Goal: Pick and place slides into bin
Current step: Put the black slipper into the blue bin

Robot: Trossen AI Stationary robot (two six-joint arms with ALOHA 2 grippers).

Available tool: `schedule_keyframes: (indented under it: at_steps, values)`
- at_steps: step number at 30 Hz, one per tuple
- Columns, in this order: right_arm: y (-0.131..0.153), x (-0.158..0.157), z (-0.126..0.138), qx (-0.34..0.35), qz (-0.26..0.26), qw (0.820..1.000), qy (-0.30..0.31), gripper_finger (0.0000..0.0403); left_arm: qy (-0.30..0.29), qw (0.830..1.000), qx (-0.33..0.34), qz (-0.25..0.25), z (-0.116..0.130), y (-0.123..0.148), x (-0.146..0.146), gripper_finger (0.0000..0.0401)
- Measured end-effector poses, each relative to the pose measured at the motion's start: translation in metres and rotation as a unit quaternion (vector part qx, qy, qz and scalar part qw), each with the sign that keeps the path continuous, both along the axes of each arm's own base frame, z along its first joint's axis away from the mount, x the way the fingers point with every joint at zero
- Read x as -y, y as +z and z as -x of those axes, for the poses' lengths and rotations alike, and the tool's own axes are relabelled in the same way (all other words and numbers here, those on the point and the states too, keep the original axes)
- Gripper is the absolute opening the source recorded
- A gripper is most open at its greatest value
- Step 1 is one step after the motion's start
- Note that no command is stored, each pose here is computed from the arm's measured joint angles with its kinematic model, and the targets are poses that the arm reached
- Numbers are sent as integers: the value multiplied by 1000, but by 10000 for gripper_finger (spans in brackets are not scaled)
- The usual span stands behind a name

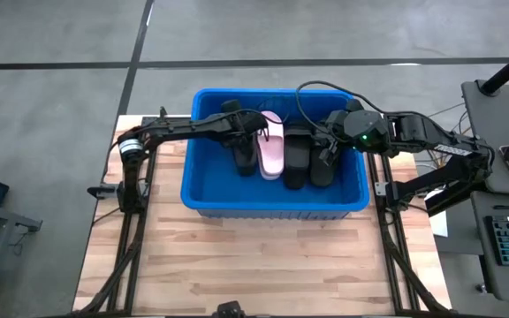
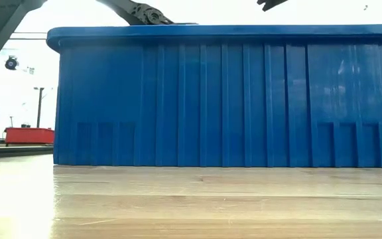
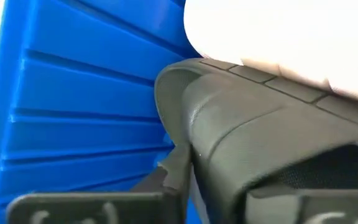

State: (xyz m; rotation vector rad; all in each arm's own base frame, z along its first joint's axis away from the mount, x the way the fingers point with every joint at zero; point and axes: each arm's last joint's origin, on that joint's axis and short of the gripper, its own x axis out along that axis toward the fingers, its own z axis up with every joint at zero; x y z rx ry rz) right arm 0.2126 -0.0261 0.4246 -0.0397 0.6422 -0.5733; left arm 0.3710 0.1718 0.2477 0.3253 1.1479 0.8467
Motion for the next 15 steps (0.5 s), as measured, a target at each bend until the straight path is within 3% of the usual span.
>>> schedule_keyframes:
  at_steps: [7,11,15]
  values:
    - [0,0,0,0,0,1000,0,219,-37,998,-2,46,1,-6,0,152]
    - [0,0,0,0,0,1000,0,219,-35,998,-10,45,2,-6,0,230]
    - [0,0,0,0,0,1000,0,219,-28,996,-77,32,10,-8,2,283]
